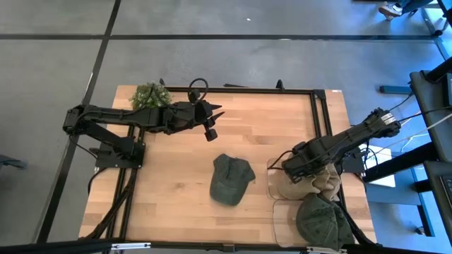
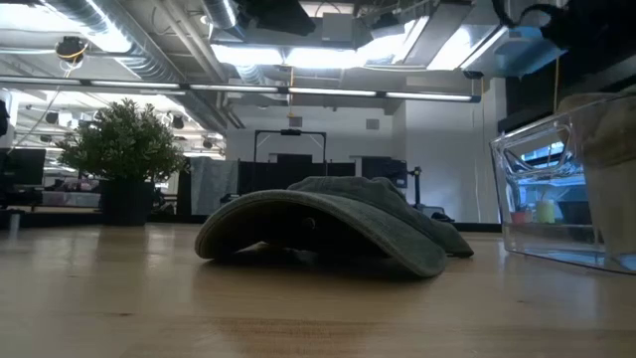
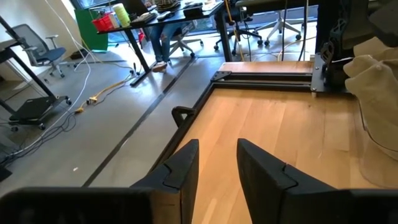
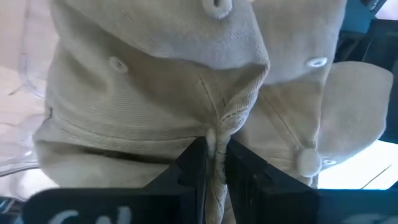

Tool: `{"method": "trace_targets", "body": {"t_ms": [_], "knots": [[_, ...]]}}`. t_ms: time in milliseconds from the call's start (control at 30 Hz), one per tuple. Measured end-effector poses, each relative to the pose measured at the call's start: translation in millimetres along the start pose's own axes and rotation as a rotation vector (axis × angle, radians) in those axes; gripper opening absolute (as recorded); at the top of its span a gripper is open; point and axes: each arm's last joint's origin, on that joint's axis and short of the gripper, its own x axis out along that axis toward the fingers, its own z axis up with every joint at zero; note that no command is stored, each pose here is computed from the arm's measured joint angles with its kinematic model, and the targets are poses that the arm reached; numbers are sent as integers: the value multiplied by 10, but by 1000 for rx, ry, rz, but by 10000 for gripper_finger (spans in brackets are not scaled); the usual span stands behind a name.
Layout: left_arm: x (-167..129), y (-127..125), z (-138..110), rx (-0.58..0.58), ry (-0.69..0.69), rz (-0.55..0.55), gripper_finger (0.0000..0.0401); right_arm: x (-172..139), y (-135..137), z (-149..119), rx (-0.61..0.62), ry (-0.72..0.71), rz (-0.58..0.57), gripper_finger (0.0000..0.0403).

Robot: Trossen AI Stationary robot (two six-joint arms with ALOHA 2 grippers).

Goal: Pick & Place hat
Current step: Put the brown cap into the top transparent bin, then put the black cap into the bottom transparent bin

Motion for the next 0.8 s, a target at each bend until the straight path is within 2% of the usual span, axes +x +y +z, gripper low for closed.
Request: {"method": "trace_targets", "body": {"t_ms": [267,433,600,800], "knots": [[-1,0,1,-1,-1,0,103,2,-2,15,-39,22,0,70],[0,0,1,0,-1,0,104,-94,-48,34,-33,21,51,133],[0,0,1,0,-1,0,106,-233,-221,24,-35,-51,137,202],[0,0,0,0,0,0,104,-440,-547,-9,83,-134,296,242]]}}
